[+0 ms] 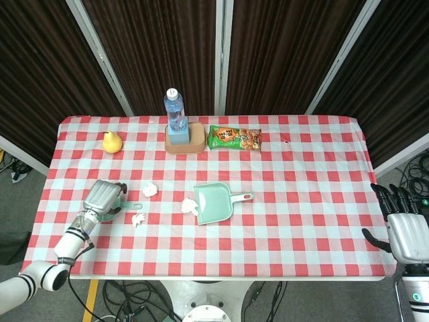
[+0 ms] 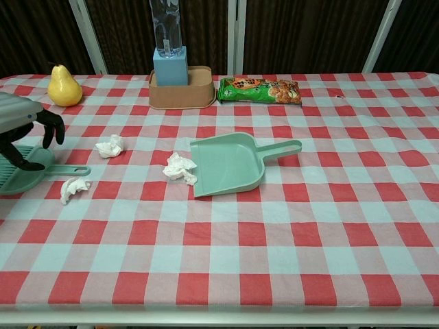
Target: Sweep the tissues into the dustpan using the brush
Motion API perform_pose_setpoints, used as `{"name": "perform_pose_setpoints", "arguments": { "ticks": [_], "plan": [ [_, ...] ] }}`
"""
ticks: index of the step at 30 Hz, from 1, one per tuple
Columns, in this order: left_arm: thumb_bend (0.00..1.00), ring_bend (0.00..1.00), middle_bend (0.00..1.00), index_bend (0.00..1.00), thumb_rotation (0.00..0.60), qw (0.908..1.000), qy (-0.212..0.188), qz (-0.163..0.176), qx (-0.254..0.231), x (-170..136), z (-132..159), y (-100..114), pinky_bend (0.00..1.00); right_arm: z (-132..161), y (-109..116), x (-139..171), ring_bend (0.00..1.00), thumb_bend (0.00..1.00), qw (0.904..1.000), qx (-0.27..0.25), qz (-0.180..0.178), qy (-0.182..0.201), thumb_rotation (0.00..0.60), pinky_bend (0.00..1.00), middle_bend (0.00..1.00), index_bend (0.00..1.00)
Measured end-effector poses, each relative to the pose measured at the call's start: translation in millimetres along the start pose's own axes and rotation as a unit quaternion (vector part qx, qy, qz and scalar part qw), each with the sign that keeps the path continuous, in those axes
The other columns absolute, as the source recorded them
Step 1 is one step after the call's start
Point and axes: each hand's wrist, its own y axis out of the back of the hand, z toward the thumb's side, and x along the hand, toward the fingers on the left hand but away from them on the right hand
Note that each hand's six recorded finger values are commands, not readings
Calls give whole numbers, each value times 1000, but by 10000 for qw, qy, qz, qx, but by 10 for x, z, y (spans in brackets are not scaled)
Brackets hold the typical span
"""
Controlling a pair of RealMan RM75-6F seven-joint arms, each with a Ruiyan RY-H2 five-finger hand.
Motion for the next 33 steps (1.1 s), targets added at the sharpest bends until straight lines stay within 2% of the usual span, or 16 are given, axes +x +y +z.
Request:
{"name": "perform_pose_setpoints", "arguments": {
  "ticks": [7,13,22,33],
  "plan": [
    [236,810,516,449,600,9991,-44,-282,303,61,216,-70,962,-42,-16,8,0,116,10000,-21,28,-62,600,0,113,0],
    [237,808,496,445,600,9984,-118,-418,366,94,340,-93,962,-56,-32,14,0,116,10000,-31,45,-77,600,0,113,0],
    [239,802,439,418,600,9987,-57,-376,336,123,292,-56,962,-83,-42,22,0,116,9999,-29,69,-135,600,0,114,0],
    [239,804,460,436,600,9979,-123,-515,371,149,298,-96,960,-93,-68,11,0,116,9998,-25,114,-175,600,0,114,0]
  ]
}}
